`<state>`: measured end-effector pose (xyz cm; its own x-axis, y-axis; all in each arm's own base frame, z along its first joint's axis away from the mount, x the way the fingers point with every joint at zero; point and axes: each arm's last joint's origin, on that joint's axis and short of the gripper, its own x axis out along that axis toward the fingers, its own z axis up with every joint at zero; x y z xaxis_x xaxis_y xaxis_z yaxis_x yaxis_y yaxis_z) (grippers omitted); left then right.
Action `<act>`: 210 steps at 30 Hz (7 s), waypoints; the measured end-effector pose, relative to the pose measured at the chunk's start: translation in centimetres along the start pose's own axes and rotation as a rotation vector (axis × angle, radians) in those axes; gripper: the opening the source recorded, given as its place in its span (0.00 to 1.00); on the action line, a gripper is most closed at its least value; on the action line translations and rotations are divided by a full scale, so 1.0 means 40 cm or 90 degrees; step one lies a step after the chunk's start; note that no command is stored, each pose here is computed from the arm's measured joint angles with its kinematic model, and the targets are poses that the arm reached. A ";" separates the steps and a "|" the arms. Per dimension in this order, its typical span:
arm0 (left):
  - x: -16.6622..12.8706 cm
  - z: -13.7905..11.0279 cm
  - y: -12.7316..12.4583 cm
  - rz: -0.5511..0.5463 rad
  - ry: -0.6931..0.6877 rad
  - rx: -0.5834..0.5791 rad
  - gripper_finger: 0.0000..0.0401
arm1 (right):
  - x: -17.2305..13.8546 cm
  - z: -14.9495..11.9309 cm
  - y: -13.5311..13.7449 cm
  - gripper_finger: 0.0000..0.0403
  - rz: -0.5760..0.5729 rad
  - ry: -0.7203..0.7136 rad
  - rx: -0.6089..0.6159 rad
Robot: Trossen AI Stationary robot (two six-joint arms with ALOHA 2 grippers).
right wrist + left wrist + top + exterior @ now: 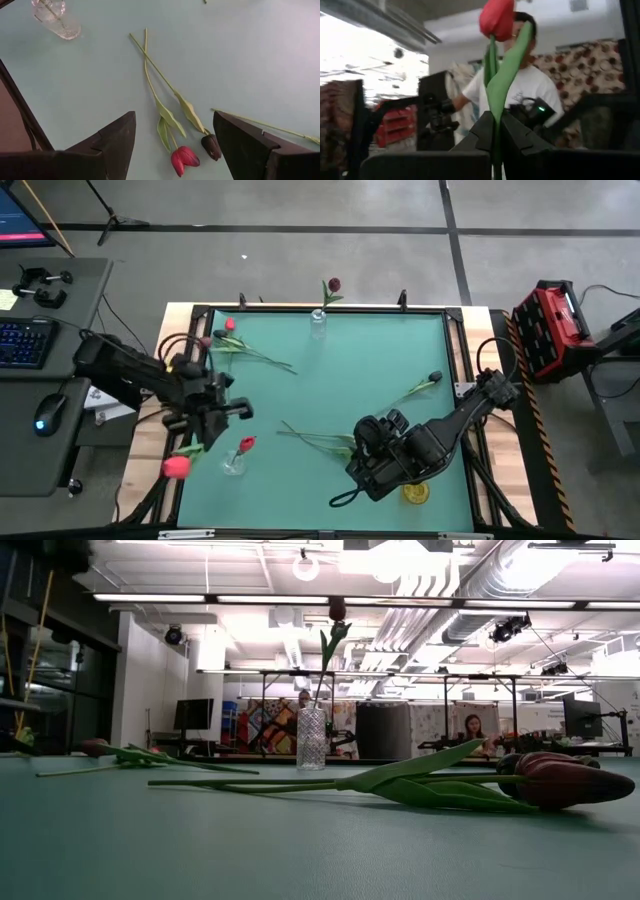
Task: Sort flowers into vase by color
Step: Put the bottom pink flower into the bottom transparent vase, then put the right black flower into the yellow vase
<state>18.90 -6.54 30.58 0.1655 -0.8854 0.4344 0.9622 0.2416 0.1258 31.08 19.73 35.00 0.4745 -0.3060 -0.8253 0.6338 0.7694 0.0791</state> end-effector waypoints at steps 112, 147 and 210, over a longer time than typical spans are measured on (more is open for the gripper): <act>0.081 -0.341 -0.083 0.339 0.022 -0.154 0.20 | 0.164 0.138 0.284 0.01 0.698 -0.137 -0.092; 0.061 -0.259 -0.059 0.322 -0.061 -0.189 0.51 | 0.194 0.197 0.256 0.00 0.651 -0.210 -0.093; -0.182 0.214 0.184 0.907 0.193 -0.020 0.52 | -0.036 0.296 -0.080 0.00 0.412 -0.163 -0.423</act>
<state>22.93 5.07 36.00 0.9986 0.0435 -0.0300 -0.0499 0.9635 -0.2629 35.60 11.06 42.56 0.7794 0.2375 -0.5797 -0.2359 0.9685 0.0797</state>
